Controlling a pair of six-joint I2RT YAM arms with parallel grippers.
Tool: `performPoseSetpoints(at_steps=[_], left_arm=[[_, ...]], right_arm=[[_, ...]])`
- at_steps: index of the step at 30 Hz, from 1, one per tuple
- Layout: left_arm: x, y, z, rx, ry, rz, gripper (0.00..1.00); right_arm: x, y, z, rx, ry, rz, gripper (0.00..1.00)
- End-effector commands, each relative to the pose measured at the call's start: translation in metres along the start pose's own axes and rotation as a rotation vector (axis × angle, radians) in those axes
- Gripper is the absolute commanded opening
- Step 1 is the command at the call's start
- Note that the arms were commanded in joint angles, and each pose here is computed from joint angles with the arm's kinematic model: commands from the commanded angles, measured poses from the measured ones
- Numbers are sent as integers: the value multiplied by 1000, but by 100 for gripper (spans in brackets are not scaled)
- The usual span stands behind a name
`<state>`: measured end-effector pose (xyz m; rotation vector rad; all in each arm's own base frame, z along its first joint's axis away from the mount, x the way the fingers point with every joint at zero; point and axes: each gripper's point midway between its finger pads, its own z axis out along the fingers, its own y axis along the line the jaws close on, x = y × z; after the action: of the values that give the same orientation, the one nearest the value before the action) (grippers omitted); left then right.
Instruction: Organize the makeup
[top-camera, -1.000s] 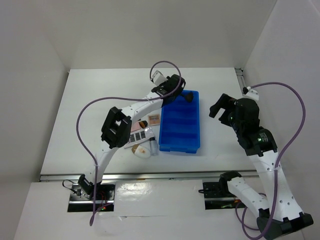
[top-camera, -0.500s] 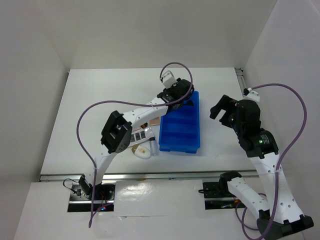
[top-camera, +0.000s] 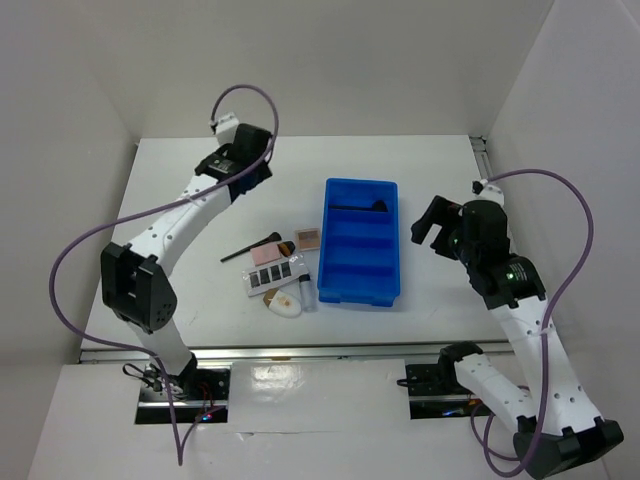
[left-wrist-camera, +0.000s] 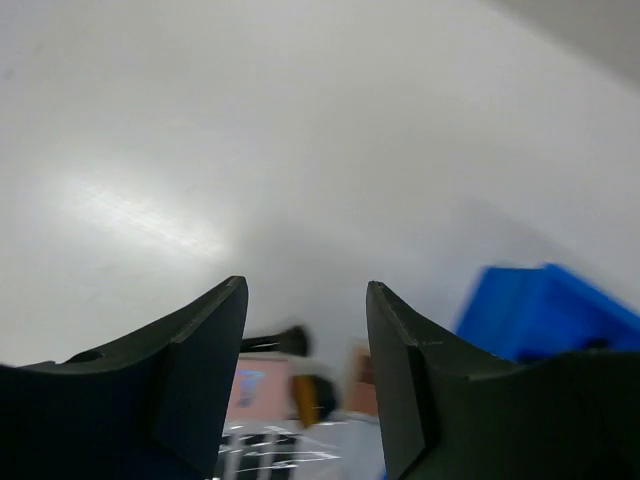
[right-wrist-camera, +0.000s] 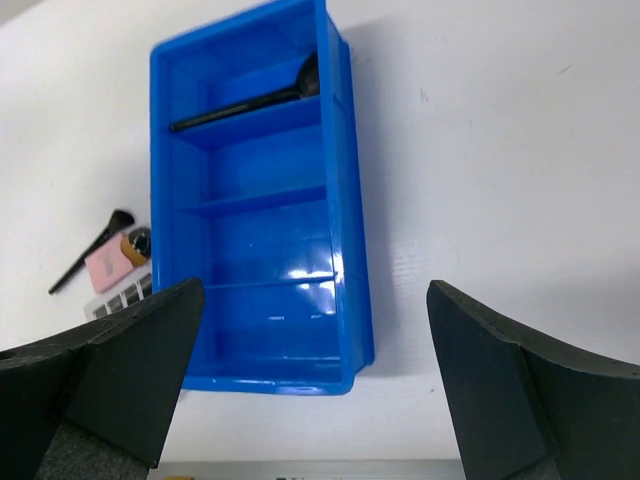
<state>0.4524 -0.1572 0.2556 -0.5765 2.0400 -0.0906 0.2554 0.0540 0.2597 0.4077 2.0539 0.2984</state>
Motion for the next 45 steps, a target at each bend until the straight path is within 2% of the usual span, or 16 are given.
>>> performPoseSetpoints(at_steps=[1,2,3,5,6,9,14,19,28,33,37,40,42,45], left_arm=[[88,81,5,-172,335,233,64],[98,92,6,-202,351,252,66],[114,113,7,-236,408,222,67],[131,126,12,-226,468,164,67],[151,135,10,-228,534,102,68],[167,153,16,-269,581,-52,68],[160,163,27,-346,533,-240,70],[173,165,43,-443,583,-365,71],[191,166,51,-582,607,-462,70],[194,163,60,-616,589,-488,62],[191,161,71,-633,567,-495,52],[187,158,81,-642,548,-498,40],[187,156,85,-648,552,-494,26],[188,154,93,-668,560,-494,10]], right_arm=[[1,17,11,-80,12,8,100],[4,18,14,-82,30,6,100],[5,21,16,-92,37,6,100],[8,22,19,-96,54,5,100],[11,23,22,-99,69,3,100],[10,26,22,-109,75,3,100],[11,30,24,-122,94,3,100],[13,33,23,-138,103,3,100],[16,31,25,-129,119,1,100],[20,29,26,-124,127,1,100],[20,29,26,-124,127,1,100],[20,29,26,-124,127,1,100],[19,28,27,-116,122,1,100],[19,28,27,-116,122,1,100]])
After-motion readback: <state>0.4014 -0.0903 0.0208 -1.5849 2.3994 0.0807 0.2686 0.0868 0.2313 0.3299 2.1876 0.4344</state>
